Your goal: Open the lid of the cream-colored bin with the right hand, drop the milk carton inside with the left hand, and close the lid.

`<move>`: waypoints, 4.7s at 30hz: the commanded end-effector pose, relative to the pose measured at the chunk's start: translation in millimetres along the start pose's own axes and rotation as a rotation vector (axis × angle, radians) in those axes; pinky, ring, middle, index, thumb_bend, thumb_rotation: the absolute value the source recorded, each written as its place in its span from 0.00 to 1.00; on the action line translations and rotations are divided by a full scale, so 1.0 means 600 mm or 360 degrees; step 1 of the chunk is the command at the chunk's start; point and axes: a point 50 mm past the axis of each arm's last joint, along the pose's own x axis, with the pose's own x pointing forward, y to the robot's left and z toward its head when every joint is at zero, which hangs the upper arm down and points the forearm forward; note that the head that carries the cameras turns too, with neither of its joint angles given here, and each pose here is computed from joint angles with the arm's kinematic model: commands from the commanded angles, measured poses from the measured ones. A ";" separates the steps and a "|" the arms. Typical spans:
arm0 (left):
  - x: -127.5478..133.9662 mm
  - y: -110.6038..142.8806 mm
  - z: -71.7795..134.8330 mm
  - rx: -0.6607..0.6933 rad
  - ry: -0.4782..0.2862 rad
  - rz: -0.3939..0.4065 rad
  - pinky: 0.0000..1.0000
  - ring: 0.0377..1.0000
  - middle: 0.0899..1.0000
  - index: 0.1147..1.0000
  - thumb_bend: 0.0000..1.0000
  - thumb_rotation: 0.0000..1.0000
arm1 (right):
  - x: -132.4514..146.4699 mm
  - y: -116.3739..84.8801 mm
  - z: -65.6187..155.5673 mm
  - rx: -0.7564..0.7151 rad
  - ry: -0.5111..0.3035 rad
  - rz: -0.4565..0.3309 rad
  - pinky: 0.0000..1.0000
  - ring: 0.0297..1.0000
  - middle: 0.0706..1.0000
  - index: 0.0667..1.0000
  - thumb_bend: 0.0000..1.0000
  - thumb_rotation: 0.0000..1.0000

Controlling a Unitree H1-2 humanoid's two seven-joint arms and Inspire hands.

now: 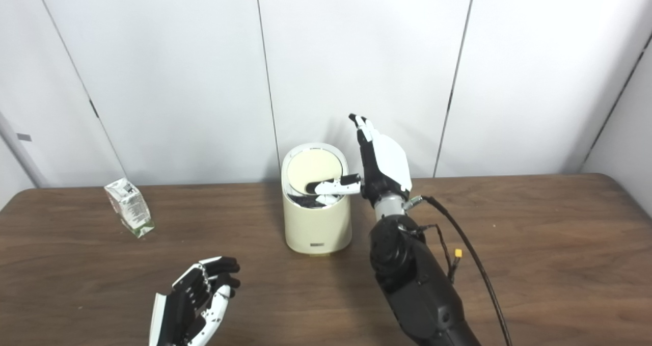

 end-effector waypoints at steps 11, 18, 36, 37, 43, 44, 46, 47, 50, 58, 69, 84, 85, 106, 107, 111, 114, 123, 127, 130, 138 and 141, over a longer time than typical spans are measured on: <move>0.012 -0.003 0.019 -0.0009 -0.0114 0.0003 0.52 0.54 0.61 0.61 0.21 0.33 | -0.011 -0.008 -0.038 -0.0052 0.0044 0.0092 0.87 0.94 0.96 0.94 0.89 1.00; 0.014 -0.003 0.016 -0.0007 -0.0108 -0.0006 0.52 0.55 0.62 0.61 0.21 0.34 | -0.011 -0.014 -0.039 -0.0031 0.0023 0.0086 0.87 0.93 0.95 0.94 0.90 1.00; 0.022 -0.004 0.009 0.0013 -0.0105 -0.0018 0.51 0.54 0.61 0.61 0.21 0.35 | -0.041 -0.083 0.000 0.0144 -0.0220 -0.0155 0.81 0.93 0.97 0.95 0.87 1.00; 0.022 -0.003 0.009 0.0014 -0.0107 -0.0019 0.51 0.54 0.61 0.61 0.21 0.35 | -0.052 -0.091 0.004 0.0189 -0.0254 -0.0200 0.83 0.93 0.97 0.96 0.84 1.00; 0.026 0.000 0.006 0.0009 -0.0107 -0.0020 0.51 0.54 0.61 0.61 0.21 0.35 | -0.112 -0.126 0.013 0.0404 -0.0462 -0.0402 0.76 0.89 0.92 0.89 0.52 0.91; 0.026 0.001 0.005 0.0006 -0.0107 -0.0020 0.52 0.55 0.61 0.61 0.21 0.36 | -0.124 -0.130 0.012 0.0444 -0.0499 -0.0425 0.74 0.86 0.89 0.87 0.47 0.88; 0.027 0.003 0.003 0.0010 -0.0111 -0.0019 0.52 0.55 0.61 0.61 0.21 0.36 | -0.155 -0.132 -0.002 0.0559 -0.0550 -0.0455 0.71 0.83 0.84 0.83 0.38 0.81; 0.027 0.005 0.003 0.0020 -0.0111 -0.0014 0.52 0.54 0.61 0.61 0.21 0.37 | -0.178 -0.130 -0.015 0.0628 -0.0569 -0.0467 0.71 0.81 0.82 0.81 0.34 0.78; 0.028 0.008 0.002 0.0036 -0.0114 -0.0007 0.52 0.54 0.60 0.60 0.22 0.39 | -0.218 -0.125 -0.036 0.0730 -0.0613 -0.0488 0.66 0.76 0.77 0.76 0.24 0.63; 0.033 0.014 0.000 0.0049 -0.0134 0.0003 0.51 0.53 0.60 0.60 0.22 0.40 | -0.318 -0.101 -0.090 0.0831 -0.0547 -0.0553 0.60 0.68 0.69 0.68 0.24 0.45; 0.037 0.019 -0.002 0.0029 -0.0148 -0.0019 0.51 0.53 0.60 0.59 0.22 0.41 | -0.349 -0.056 -0.142 0.0763 -0.0437 -0.0591 0.53 0.62 0.64 0.62 0.28 0.38; 0.017 0.016 0.017 0.0049 -0.0086 -0.0063 0.51 0.54 0.61 0.60 0.21 0.39 | -0.354 -0.058 -0.163 0.0785 -0.0313 -0.0513 0.54 0.62 0.64 0.62 0.28 0.31; 0.016 0.015 0.019 0.0045 -0.0075 -0.0076 0.52 0.54 0.61 0.61 0.21 0.37 | -0.354 -0.059 -0.163 0.0786 -0.0303 -0.0509 0.54 0.62 0.64 0.62 0.28 0.29; 0.109 0.093 0.195 0.0609 -0.0645 0.0017 0.52 0.64 0.67 0.66 0.70 0.14 | -0.354 -0.051 -0.170 0.0619 -0.0304 -0.0512 0.52 0.61 0.63 0.62 0.27 0.33; 0.122 0.106 0.214 0.0638 -0.0716 0.0083 0.51 0.62 0.66 0.65 0.69 0.14 | -0.354 -0.051 -0.170 0.0620 -0.0291 -0.0513 0.52 0.61 0.63 0.61 0.27 0.33; 0.174 0.154 0.274 0.0826 -0.0936 0.0264 0.48 0.59 0.63 0.62 0.66 0.06 | -0.354 -0.050 -0.174 0.0660 -0.0283 -0.0519 0.52 0.61 0.63 0.61 0.28 0.36; 0.209 0.189 0.308 0.1064 -0.0954 0.0336 0.46 0.54 0.54 0.57 0.73 0.03 | -0.353 -0.051 -0.179 0.0677 -0.0292 -0.0519 0.53 0.62 0.63 0.62 0.28 0.34; 0.313 0.296 0.381 0.1485 -0.0527 0.0322 0.36 0.48 0.63 0.65 0.99 0.22 | -0.356 -0.052 -0.183 0.0666 -0.0277 -0.0507 0.53 0.62 0.63 0.61 0.28 0.34; 0.352 0.317 0.381 0.1468 -0.0339 0.0284 0.41 0.58 0.67 0.70 1.00 0.27 | -0.355 -0.058 -0.189 0.0645 -0.0287 -0.0502 0.52 0.62 0.63 0.61 0.27 0.35; 0.385 0.327 0.368 0.1415 -0.0215 0.0259 0.47 0.68 0.75 0.75 1.00 0.32 | -0.356 -0.061 -0.193 0.0660 -0.0286 -0.0507 0.52 0.62 0.63 0.61 0.26 0.31; 0.423 0.330 0.333 0.1358 -0.0021 0.0191 0.47 0.70 0.76 0.76 1.00 0.28 | -0.364 -0.074 -0.212 0.0640 -0.0243 -0.0496 0.54 0.63 0.64 0.61 0.26 0.32; 0.426 0.338 0.309 0.1326 0.0037 0.0244 0.57 0.78 0.83 0.85 1.00 0.32 | -0.365 -0.075 -0.217 0.0633 -0.0234 -0.0486 0.54 0.62 0.63 0.61 0.24 0.27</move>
